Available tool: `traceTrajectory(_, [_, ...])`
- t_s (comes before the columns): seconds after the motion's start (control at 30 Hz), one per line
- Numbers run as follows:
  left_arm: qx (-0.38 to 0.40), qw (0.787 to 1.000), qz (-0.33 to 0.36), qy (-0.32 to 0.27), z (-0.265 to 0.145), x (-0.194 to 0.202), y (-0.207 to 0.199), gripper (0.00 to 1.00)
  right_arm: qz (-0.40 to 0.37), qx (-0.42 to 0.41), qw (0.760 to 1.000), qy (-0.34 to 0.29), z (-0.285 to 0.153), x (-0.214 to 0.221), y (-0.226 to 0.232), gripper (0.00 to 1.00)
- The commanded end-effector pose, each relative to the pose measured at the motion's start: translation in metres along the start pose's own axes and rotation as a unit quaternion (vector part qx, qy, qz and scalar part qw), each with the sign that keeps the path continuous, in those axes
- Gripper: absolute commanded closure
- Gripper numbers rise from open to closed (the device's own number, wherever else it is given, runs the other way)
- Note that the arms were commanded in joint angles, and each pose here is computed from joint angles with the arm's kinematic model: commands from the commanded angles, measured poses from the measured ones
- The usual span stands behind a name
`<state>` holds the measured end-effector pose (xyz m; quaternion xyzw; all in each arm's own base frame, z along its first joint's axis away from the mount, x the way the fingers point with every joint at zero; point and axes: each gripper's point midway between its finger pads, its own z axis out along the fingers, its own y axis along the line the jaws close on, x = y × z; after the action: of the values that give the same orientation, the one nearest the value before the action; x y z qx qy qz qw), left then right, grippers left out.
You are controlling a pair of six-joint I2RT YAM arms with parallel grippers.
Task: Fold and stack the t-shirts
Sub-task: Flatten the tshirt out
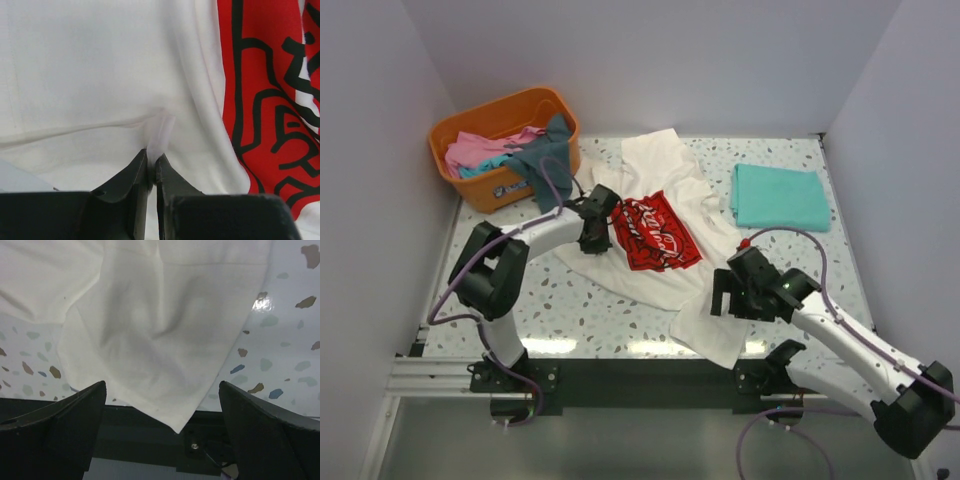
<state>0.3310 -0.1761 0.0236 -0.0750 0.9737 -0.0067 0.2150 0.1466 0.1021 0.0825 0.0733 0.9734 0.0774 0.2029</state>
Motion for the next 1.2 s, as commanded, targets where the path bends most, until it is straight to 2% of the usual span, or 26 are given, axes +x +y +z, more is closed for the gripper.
traceTrajectory(0.0, [0.025,0.999,-0.004,-0.037,-0.03,-0.015,-0.005,0.85,0.003,0.039,0.999,0.023,-0.001,0.021,-0.004,0.01])
traceTrajectory(0.13, [0.028,0.999,-0.01,-0.043,-0.048,-0.004,0.002,0.94,0.01,0.046,0.998,0.029,-0.013,0.038,0.005,0.01])
traceTrajectory(0.23, [0.025,0.998,-0.019,-0.052,-0.063,0.009,0.012,0.94,0.008,0.043,0.997,0.066,-0.019,0.064,0.009,0.01])
traceTrajectory(0.37, [0.039,0.995,-0.055,-0.073,-0.085,0.025,0.022,0.95,-0.027,0.089,0.99,0.106,-0.018,0.098,0.0,0.01])
traceTrajectory(0.5, [0.049,0.993,-0.074,-0.074,-0.091,0.044,0.031,1.0,-0.053,0.068,0.99,0.112,-0.007,0.107,0.012,0.02])
traceTrajectory(0.63, [0.044,0.992,-0.088,-0.086,-0.098,0.046,0.039,1.0,-0.098,0.023,0.989,0.104,0.012,0.107,0.032,0.05])
traceTrajectory(0.8, [0.033,0.991,-0.097,-0.089,-0.102,0.046,0.045,1.0,-0.109,0.066,0.982,0.138,0.027,0.123,0.017,0.1])
traceTrajectory(0.83, [0.032,0.99,-0.103,-0.092,-0.103,0.045,0.046,1.0,-0.106,0.075,0.981,0.146,0.029,0.127,0.014,0.15])
traceTrajectory(0.93, [0.036,0.988,-0.113,-0.102,-0.105,0.043,0.047,1.0,-0.101,0.11,0.976,0.157,0.029,0.134,-0.007,0.19])
traceTrajectory(1.1, [0.048,0.986,-0.118,-0.109,-0.108,0.037,0.041,1.0,-0.098,0.11,0.982,0.121,0.033,0.123,-0.01,0.34])
traceTrajectory(1.13, [0.051,0.985,-0.119,-0.112,-0.11,0.035,0.04,1.0,-0.096,0.107,0.985,0.095,0.036,0.113,-0.006,0.48])
traceTrajectory(1.17, [0.054,0.985,-0.118,-0.115,-0.112,0.031,0.037,1.0,-0.098,0.102,0.987,0.08,0.037,0.107,-0.002,0.56])
